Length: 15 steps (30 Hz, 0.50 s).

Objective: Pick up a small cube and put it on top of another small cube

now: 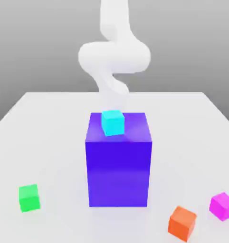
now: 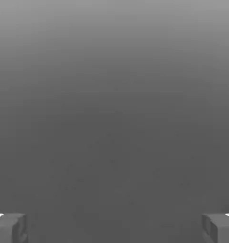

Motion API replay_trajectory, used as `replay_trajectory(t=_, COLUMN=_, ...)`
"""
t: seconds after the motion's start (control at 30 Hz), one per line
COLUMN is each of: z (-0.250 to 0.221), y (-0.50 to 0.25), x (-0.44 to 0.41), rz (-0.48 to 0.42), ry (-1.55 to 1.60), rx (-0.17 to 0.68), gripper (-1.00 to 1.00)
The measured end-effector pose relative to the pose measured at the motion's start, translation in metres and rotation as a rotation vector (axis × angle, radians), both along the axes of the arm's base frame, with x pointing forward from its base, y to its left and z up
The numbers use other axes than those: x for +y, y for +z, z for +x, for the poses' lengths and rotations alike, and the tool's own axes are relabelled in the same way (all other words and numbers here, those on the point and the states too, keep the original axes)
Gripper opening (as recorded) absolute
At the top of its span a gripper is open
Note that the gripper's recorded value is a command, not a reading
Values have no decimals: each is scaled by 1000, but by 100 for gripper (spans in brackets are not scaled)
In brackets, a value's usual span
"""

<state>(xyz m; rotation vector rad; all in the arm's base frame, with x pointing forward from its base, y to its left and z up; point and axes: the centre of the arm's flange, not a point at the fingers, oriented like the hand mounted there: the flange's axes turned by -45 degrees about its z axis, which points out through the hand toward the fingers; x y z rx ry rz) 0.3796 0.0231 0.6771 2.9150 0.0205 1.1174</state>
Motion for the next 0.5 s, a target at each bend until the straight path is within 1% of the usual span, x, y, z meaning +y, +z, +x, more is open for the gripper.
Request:
replay_trajectory(t=0.1, z=36, y=-47, x=30, rz=-40, ry=26, rx=83, gripper=0)
replay_trajectory(t=0.23, z=71, y=-112, x=69, rz=-85, ry=69, rx=187, gripper=0)
replay_trajectory(t=0.37, z=92, y=-182, x=109, rz=-123, ry=123, rx=287, gripper=0)
replay_trajectory(t=0.5, z=99, y=-255, x=148, rz=-151, ry=186, rx=385, gripper=0)
